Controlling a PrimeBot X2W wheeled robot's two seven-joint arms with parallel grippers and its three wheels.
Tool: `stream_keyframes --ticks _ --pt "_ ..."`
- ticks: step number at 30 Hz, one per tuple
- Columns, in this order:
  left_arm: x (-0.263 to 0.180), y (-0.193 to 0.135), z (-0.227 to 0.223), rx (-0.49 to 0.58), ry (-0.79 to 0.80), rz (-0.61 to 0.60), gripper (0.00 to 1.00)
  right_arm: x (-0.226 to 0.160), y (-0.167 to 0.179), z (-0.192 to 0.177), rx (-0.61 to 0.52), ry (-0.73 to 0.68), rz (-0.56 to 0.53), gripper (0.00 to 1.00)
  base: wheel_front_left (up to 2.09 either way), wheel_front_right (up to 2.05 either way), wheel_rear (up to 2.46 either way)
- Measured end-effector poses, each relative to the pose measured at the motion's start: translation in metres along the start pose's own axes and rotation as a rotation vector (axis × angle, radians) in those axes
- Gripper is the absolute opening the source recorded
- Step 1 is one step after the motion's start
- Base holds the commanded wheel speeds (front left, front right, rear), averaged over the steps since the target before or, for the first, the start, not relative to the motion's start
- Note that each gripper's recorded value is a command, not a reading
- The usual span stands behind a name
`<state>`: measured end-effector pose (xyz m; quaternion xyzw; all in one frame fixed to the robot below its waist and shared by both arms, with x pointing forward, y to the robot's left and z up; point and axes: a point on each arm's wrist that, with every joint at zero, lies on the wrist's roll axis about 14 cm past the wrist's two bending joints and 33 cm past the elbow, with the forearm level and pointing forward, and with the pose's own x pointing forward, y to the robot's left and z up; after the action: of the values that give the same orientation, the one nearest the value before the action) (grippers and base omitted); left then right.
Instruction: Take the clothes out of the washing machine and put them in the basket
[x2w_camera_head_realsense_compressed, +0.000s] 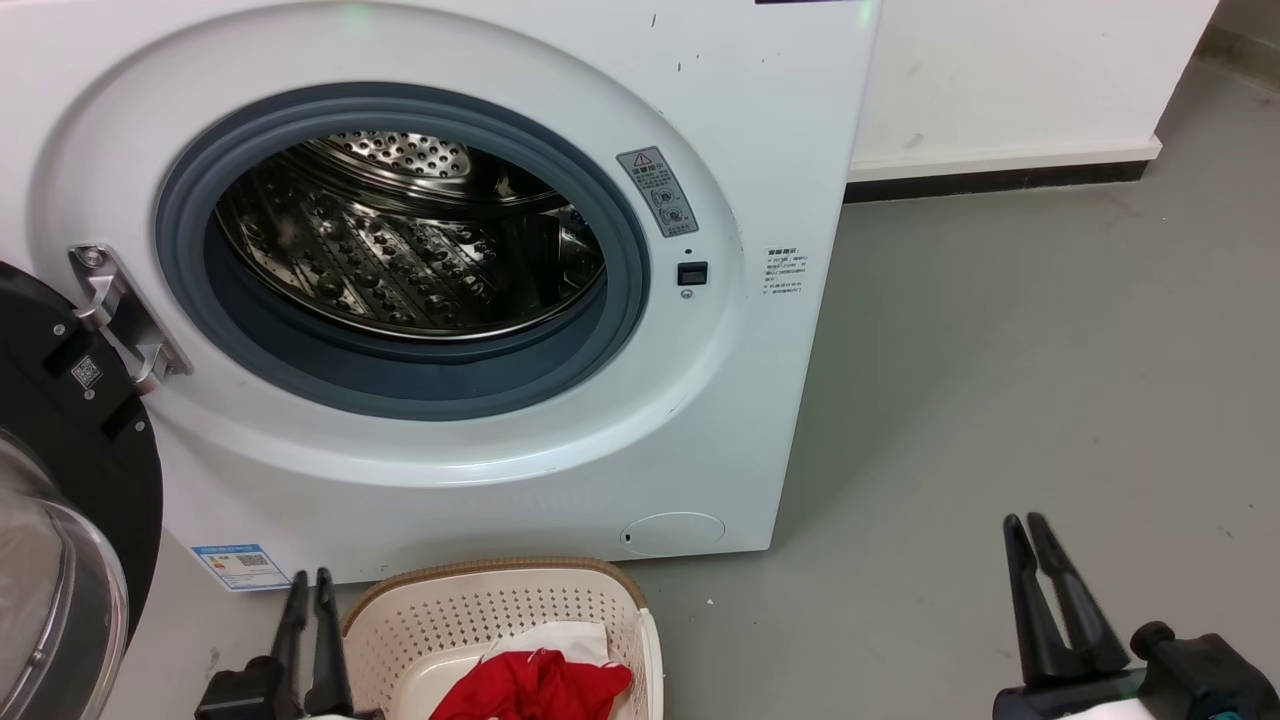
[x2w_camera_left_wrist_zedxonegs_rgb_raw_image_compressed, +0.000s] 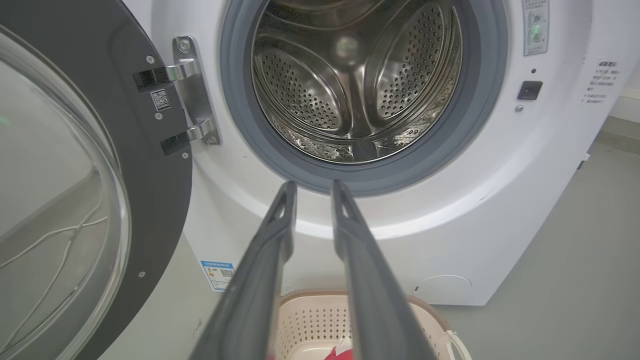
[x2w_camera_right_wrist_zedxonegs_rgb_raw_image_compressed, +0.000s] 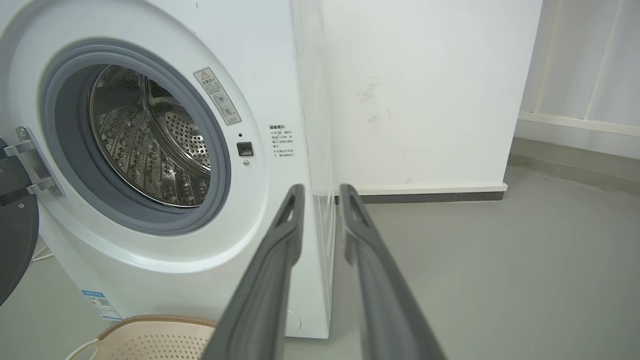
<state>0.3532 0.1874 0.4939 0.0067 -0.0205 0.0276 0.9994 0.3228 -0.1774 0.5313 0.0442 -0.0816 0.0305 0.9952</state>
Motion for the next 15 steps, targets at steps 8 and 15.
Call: stream_keyframes --ticks 8,15 --pt "-0.004 0.006 -0.019 -0.095 0.081 0.028 0.00 -0.003 -0.004 -0.012 0.101 0.040 -0.027 0.00 0.00 0.00 0.00" --pt "-0.001 0.007 -0.021 -0.240 0.103 0.047 0.00 0.000 -0.010 -0.018 0.232 0.060 -0.059 0.00 0.00 0.00 0.00"
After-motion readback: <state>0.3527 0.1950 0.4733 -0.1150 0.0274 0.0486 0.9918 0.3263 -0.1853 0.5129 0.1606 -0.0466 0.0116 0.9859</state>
